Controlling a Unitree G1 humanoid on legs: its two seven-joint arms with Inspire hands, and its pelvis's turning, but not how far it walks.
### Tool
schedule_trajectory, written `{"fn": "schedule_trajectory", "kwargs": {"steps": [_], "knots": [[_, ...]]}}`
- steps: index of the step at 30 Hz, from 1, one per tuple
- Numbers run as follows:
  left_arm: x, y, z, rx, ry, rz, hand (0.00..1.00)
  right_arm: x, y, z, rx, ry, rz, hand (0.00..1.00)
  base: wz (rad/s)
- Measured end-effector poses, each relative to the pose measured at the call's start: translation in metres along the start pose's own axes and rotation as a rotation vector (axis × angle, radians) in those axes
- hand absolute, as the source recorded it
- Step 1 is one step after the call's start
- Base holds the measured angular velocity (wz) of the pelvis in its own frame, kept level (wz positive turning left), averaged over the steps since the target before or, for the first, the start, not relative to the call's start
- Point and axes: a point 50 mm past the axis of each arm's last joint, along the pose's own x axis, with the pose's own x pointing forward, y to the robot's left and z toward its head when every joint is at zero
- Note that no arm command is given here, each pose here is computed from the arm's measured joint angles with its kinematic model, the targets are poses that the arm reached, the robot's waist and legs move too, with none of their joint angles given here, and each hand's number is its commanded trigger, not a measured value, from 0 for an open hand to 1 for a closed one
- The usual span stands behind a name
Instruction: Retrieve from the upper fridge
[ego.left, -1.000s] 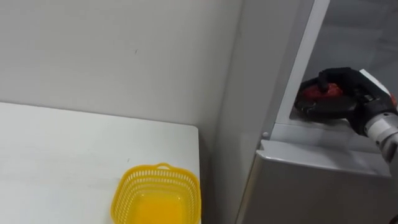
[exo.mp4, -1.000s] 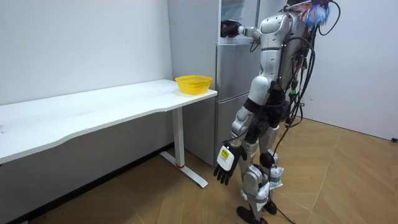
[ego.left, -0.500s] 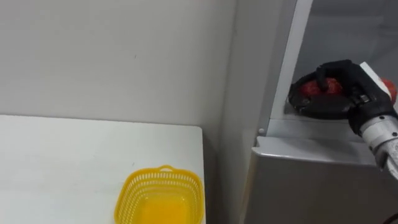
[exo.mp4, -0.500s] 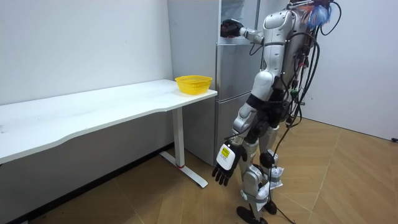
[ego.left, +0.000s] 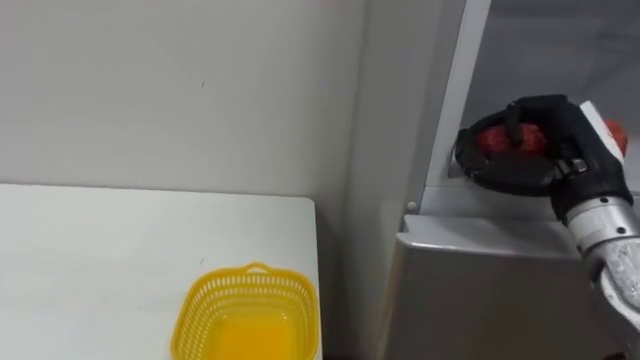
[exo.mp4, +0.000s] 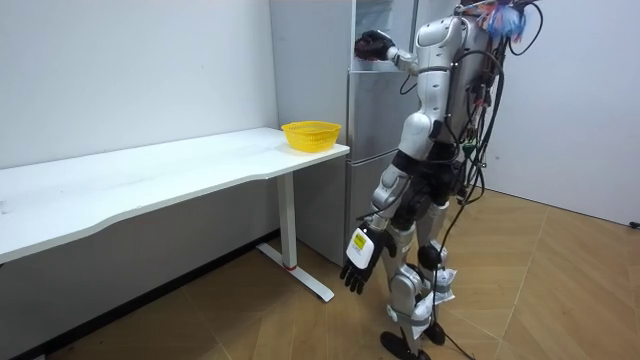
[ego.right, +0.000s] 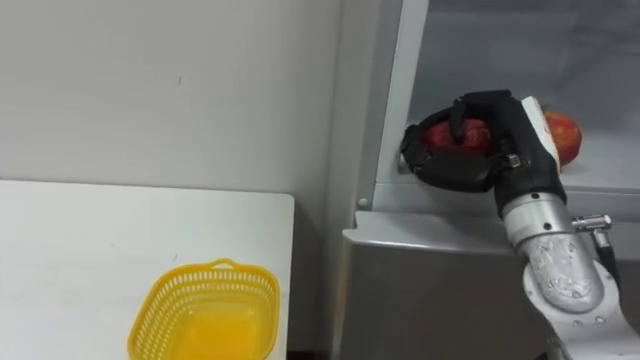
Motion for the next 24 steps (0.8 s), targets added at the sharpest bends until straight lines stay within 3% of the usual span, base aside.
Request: {"fn": "schedule_trajectory", "kwargs": {"steps": [6,16,24], "knots": [[0.000,-0.006,-0.002,-0.006,-0.010,0.006,0.00,-0.019,0.009,0.023,-0.131,-0.147,-0.073,1.00,0.00],[0.000,-0.017,-0.006,-0.003,0.003,-0.026,0.00,-0.048,0.017,0.079,-0.149,-0.495,-0.189,1.00,-0.01],[0.001,-0.017,0.007,0.058,-0.050,-0.034,0.00,-0.064,0.045,0.095,-0.146,-0.617,-0.123,1.00,0.00]]}}
